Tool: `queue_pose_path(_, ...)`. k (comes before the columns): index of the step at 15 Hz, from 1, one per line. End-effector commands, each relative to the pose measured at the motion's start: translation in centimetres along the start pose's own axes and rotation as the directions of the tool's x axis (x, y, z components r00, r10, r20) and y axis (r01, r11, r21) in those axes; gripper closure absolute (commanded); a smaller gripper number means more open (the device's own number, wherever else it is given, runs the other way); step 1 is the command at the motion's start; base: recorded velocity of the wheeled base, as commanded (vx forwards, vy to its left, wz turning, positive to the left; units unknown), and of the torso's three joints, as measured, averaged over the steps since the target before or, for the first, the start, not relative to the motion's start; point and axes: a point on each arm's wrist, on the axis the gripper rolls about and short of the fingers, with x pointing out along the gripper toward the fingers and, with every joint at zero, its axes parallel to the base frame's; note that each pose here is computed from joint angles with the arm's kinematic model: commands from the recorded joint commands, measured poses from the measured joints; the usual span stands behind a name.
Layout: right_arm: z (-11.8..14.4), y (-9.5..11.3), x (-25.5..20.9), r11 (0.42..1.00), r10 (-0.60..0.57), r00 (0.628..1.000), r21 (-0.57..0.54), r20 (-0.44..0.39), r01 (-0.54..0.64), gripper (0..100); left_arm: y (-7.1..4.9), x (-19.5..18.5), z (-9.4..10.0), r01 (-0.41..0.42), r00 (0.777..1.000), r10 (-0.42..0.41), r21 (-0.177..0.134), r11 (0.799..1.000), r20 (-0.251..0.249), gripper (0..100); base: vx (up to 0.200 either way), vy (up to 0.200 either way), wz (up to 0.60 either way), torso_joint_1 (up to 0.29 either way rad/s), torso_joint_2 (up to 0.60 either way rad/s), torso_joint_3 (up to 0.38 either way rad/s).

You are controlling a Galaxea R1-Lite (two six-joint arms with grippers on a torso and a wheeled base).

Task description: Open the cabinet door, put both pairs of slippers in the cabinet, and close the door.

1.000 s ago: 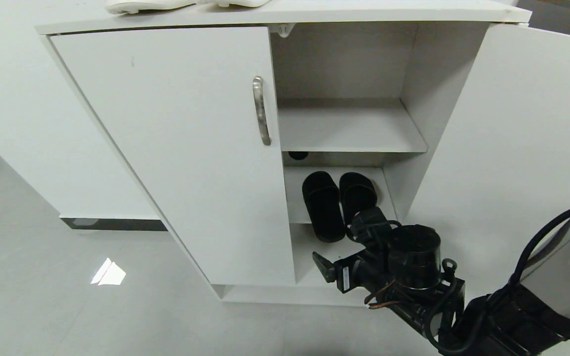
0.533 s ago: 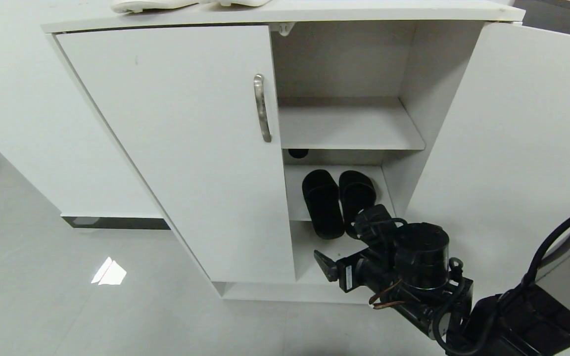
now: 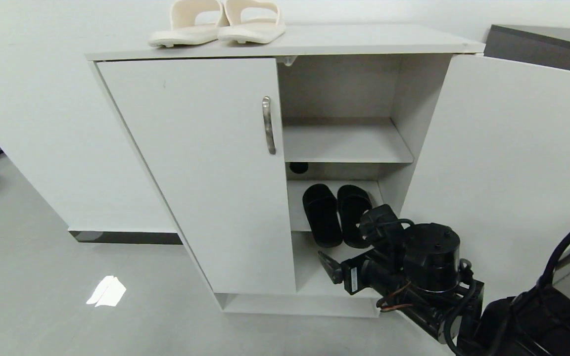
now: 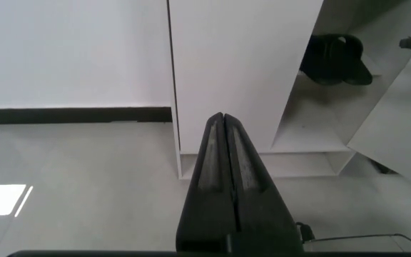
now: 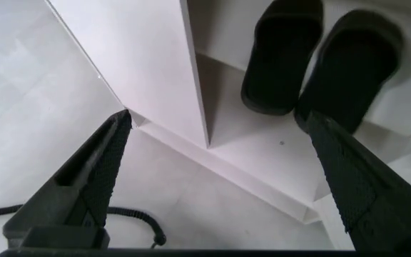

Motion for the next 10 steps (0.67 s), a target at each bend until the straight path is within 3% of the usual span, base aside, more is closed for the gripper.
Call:
queue_pose_path(1,0.17,-0.08,-0.41,1.0,0.001,1.0,-0.003,0.003,-0.001,0,0.0,0.01,0.01,0.0,1.0,0.0,0.0,1.0,-0.001,100,0.0,0.0,0.0,0.007,0.0,0.203)
queue_pose_path(7,0.75,-0.07,-0.93,1.0,0.008,1.0,0.001,0.02,-0.008,0,0.01,0.02,-0.03,-0.003,1.0,0.003,0.0,1.0,-0.003,100,0.0,0.0,0.0,0.003,0.0,0.199)
queue_pose_path(10,0.52,-0.04,-1.39,0.996,0.083,0.996,0.006,0.023,-0.084,0,0.01,0.02,-0.03,-0.005,1.0,0.005,0.006,1.0,-0.003,100,0.0,0.0,0.0,0.002,0.0,0.08)
